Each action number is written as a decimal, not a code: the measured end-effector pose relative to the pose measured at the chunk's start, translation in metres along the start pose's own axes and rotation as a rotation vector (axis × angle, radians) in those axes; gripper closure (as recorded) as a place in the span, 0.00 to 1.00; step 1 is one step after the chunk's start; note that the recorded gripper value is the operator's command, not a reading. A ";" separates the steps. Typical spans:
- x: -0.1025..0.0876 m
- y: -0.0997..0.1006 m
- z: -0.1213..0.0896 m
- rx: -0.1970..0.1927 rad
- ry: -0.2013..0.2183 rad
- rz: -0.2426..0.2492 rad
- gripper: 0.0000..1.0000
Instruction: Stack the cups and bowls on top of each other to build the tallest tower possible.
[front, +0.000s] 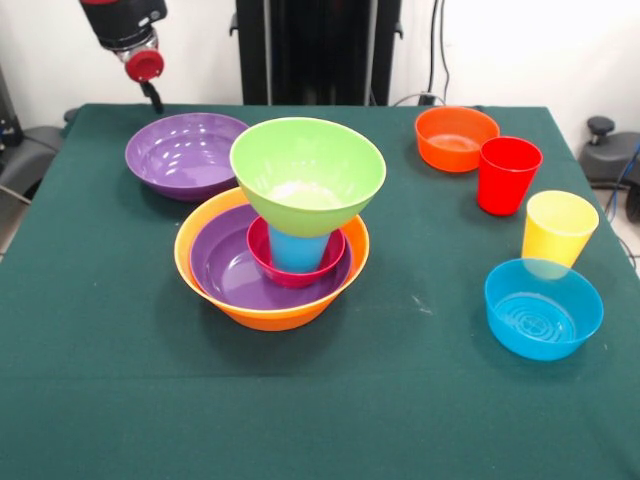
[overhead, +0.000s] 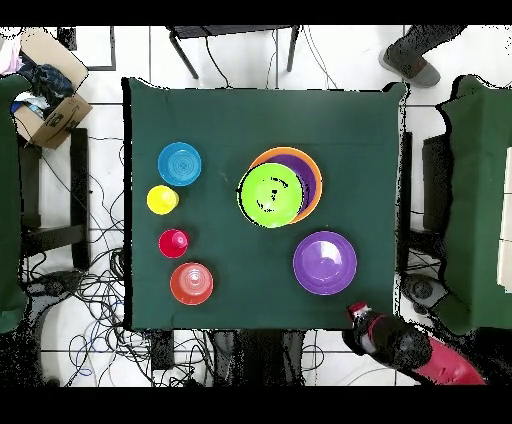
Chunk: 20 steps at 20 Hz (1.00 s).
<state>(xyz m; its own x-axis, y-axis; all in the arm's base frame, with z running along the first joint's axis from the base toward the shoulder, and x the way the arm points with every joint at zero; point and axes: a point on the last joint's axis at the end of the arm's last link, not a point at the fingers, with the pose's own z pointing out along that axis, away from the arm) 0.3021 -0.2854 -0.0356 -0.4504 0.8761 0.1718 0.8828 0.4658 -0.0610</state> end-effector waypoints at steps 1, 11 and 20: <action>-0.001 0.002 -0.002 -0.001 -0.003 0.001 0.00; -0.005 0.010 -0.006 -0.006 -0.009 0.016 0.00; -0.006 0.015 -0.007 -0.011 -0.006 0.029 0.00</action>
<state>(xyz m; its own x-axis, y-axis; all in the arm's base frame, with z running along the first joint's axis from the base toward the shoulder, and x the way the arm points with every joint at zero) 0.3188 -0.2844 -0.0307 -0.4250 0.8902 0.1642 0.8971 0.4384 -0.0550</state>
